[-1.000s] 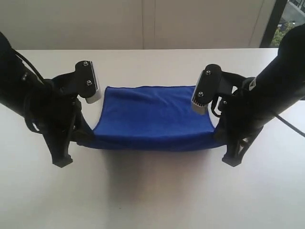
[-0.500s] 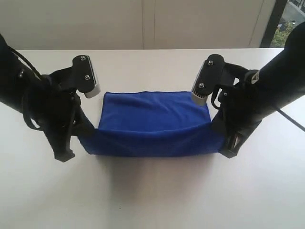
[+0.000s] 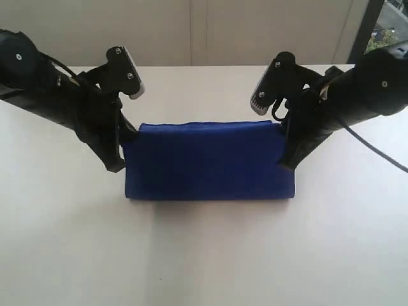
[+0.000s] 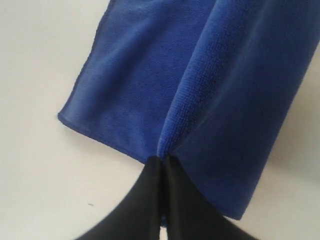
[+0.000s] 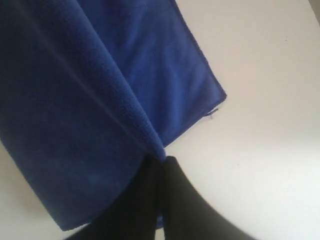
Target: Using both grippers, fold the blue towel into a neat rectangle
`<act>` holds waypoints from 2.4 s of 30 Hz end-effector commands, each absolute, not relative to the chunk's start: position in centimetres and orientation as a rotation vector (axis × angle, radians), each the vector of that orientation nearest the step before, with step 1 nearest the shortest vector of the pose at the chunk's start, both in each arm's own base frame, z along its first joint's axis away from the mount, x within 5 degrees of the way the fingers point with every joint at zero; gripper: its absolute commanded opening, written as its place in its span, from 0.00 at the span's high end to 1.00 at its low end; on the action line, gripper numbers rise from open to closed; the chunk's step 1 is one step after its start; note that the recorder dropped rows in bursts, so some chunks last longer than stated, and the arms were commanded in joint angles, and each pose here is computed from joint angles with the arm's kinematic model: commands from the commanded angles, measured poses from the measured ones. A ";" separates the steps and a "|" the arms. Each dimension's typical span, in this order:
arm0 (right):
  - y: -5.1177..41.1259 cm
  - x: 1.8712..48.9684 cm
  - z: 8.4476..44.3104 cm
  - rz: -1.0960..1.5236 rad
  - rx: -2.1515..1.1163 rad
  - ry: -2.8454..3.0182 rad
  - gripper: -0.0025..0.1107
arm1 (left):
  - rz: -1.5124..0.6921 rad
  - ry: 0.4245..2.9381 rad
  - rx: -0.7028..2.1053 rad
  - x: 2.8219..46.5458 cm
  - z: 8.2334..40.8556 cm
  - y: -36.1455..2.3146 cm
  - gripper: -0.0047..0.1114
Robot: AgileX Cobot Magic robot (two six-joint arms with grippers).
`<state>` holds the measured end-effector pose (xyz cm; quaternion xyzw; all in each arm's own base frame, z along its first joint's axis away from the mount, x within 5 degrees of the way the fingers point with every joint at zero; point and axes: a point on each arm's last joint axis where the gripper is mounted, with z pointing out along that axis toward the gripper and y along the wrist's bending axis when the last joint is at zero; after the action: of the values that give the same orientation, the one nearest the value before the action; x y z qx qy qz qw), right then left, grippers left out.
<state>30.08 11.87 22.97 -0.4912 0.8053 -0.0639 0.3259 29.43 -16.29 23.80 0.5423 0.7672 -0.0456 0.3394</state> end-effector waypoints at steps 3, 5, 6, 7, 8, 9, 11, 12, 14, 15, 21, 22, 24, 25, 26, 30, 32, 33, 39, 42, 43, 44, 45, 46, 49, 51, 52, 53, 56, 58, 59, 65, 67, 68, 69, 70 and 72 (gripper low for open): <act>11.9 32.4 23.3 -0.195 -1.245 2.081 0.98 | -0.101 1.966 1.378 31.6 24.2 -17.1 0.96; 12.1 32.8 23.5 -0.199 -1.240 2.068 0.98 | -0.096 1.962 1.367 32.0 24.5 -17.0 0.96; 12.1 32.9 23.6 -0.204 -1.241 2.061 0.98 | -0.095 1.958 1.364 32.0 24.7 -17.0 0.96; 12.1 33.1 23.6 -0.205 -1.241 2.058 0.98 | -0.089 1.954 1.364 32.1 24.8 -16.9 0.96; 12.2 33.3 23.7 -0.211 -1.243 2.050 0.98 | -0.084 1.948 1.355 32.4 25.1 -16.8 0.96; 12.2 33.4 23.8 -0.216 -1.245 2.042 0.98 | -0.078 1.945 1.348 32.5 25.3 -16.7 0.96; 12.1 33.7 24.0 -0.221 -1.234 2.037 0.98 | -0.070 1.936 1.344 32.7 25.5 -16.7 0.96; 12.1 33.9 24.1 -0.223 -1.229 2.037 0.98 | -0.069 1.935 1.341 32.8 25.7 -16.6 0.96; 11.9 34.2 24.2 -0.227 -1.218 2.034 0.98 | -0.058 1.934 1.328 33.1 25.5 -16.5 0.96; 11.8 34.3 24.2 -0.230 -1.212 2.034 0.98 | -0.050 1.928 1.319 33.2 25.5 -16.5 0.96; 12.0 35.0 23.6 -0.230 -1.206 2.023 0.98 | -0.033 1.944 1.329 34.1 23.7 -16.7 0.96; 12.1 35.2 23.3 -0.230 -1.205 2.019 0.98 | -0.025 1.941 1.326 34.3 23.5 -16.8 0.96; 12.2 35.6 22.8 -0.229 -1.206 2.023 0.98 | -0.005 1.928 1.332 34.6 23.1 -16.8 0.96; 12.2 35.8 22.5 -0.229 -1.206 2.028 0.98 | 0.008 1.918 1.329 34.7 23.0 -16.8 0.96; 12.1 36.0 22.3 -0.230 -1.203 2.033 0.98 | 0.021 1.907 1.324 34.9 23.1 -16.8 0.96; 11.8 36.6 21.9 -0.237 -1.180 2.014 0.98 | 0.035 1.895 1.315 35.7 22.8 -17.1 0.96; 11.8 36.8 21.7 -0.238 -1.175 2.010 0.98 | 0.036 1.894 1.315 36.2 22.7 -17.3 0.96; 11.8 36.8 21.6 -0.238 -1.177 2.012 0.98 | 0.035 1.894 1.315 36.5 22.5 -17.5 0.96; 11.8 37.5 20.3 -0.238 -1.170 2.011 0.98 | 0.028 1.911 1.327 37.5 21.4 -17.9 0.96; 11.9 37.8 19.5 -0.236 -1.170 2.008 0.98 | 0.030 1.914 1.327 37.9 21.0 -18.1 0.96; 12.0 37.9 19.4 -0.236 -1.168 2.004 0.98 | 0.031 1.913 1.326 38.0 21.0 -18.1 0.96; 12.0 38.0 19.1 -0.236 -1.168 2.003 0.98 | 0.031 1.917 1.328 38.1 20.7 -18.2 0.96; 12.0 38.1 19.1 -0.237 -1.166 2.005 0.98 | 0.032 1.915 1.326 38.2 20.7 -18.2 0.96; 11.8 38.3 18.8 -0.238 -1.165 2.012 0.98 | 0.031 1.919 1.328 38.4 20.4 -18.3 0.96; 11.5 38.7 18.5 -0.244 -1.150 2.011 0.98 | 0.041 1.918 1.320 38.6 20.0 -18.3 0.96; 11.3 38.9 18.1 -0.247 -1.142 2.011 0.98 | 0.048 1.919 1.315 38.8 19.6 -18.3 0.96; 11.2 39.0 17.9 -0.248 -1.137 2.010 0.98 | 0.056 1.913 1.307 38.9 19.6 -18.3 0.96; 11.1 39.1 17.7 -0.248 -1.136 2.013 0.98 | 0.057 1.917 1.309 39.0 19.3 -18.3 0.96; 11.1 39.3 17.1 -0.248 -1.134 2.012 0.98 | 0.061 1.924 1.309 39.1 18.8 -18.4 0.96; 11.2 39.5 17.0 -0.249 -1.128 2.000 0.98 | 0.060 1.927 1.311 39.2 18.6 -18.4 0.96; 11.2 39.5 16.9 -0.250 -1.126 1.995 0.98 | 0.061 1.926 1.309 39.2 18.6 -18.4 0.96; 11.2 39.7 17.0 -0.252 -1.116 1.976 0.98 | 0.074 1.915 1.296 39.3 18.6 -18.4 0.96; 11.2 39.7 17.0 -0.253 -1.113 1.970 0.98 | 0.075 1.917 1.294 39.4 18.6 -18.3 0.96; 11.3 39.7 17.1 -0.253 -1.112 1.968 0.98 | 0.075 1.917 1.294 39.4 18.6 -18.3 0.96; 11.3 39.7 17.1 -0.253 -1.111 1.965 0.98 | 0.075 1.917 1.294 39.4 18.6 -18.3 0.96; 11.3 39.8 17.1 -0.254 -1.110 1.964 0.98 | 0.073 1.918 1.292 39.4 18.6 -18.3 0.96; 11.3 39.8 17.1 -0.254 -1.110 1.964 0.98 | 0.071 1.920 1.291 39.4 18.6 -18.3 0.96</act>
<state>39.47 11.56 16.97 -0.4485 0.7856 -0.0982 0.4148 39.25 -18.38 18.34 0.5182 0.7559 0.0321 0.3988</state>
